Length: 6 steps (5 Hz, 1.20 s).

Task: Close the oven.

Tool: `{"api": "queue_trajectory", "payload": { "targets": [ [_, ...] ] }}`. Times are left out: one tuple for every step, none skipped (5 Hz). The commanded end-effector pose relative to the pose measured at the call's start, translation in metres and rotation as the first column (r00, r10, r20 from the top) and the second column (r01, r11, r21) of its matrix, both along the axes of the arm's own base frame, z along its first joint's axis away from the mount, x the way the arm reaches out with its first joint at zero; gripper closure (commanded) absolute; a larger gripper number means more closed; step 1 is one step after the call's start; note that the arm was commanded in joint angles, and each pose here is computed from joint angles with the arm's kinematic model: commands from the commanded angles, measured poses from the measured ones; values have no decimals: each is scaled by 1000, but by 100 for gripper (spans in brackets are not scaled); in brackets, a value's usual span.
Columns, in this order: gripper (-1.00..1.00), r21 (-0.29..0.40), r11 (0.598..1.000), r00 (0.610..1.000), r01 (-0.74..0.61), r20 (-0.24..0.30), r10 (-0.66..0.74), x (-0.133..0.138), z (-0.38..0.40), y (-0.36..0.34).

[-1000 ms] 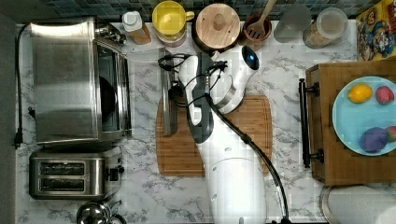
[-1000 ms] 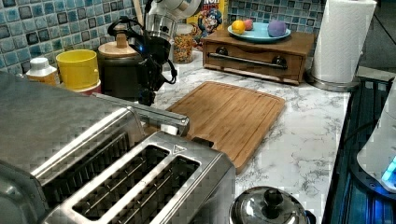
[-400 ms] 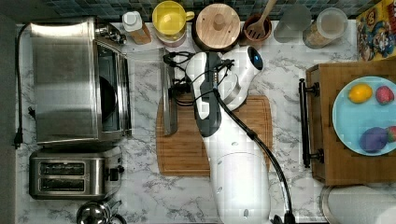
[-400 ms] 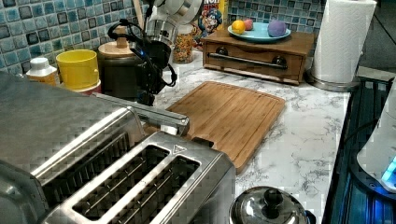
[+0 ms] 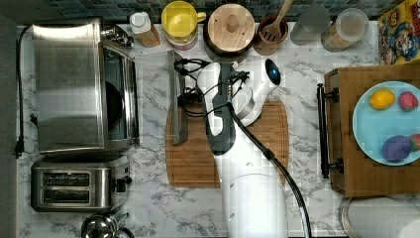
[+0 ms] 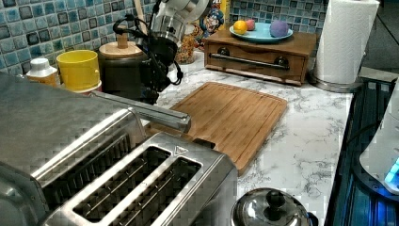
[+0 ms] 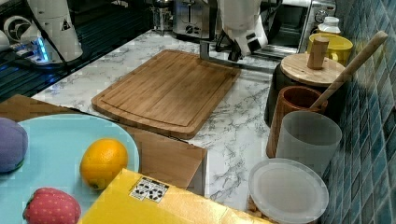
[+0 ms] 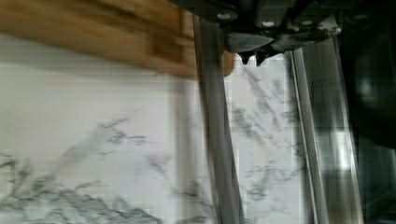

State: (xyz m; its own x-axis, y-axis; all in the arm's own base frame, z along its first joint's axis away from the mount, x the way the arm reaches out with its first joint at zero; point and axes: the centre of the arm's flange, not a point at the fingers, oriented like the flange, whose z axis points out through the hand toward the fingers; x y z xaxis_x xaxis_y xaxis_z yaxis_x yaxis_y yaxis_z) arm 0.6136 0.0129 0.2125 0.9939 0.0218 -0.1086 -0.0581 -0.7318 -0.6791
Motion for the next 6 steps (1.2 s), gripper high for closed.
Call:
{"api": "queue_trajectory", "payload": {
  "targets": [
    [100,-112,951,928,-289,209,307,-4,173,244],
    [100,-213,932,927,-292,178,331,-8,166,273],
    [100,-288,905,915,-313,162,369,-9,174,297],
    [100,-387,878,906,-281,195,376,-22,189,316],
    [100,-455,851,890,-262,227,396,-32,205,331],
    [100,-546,806,876,-230,244,415,-46,221,349]
  ]
}}
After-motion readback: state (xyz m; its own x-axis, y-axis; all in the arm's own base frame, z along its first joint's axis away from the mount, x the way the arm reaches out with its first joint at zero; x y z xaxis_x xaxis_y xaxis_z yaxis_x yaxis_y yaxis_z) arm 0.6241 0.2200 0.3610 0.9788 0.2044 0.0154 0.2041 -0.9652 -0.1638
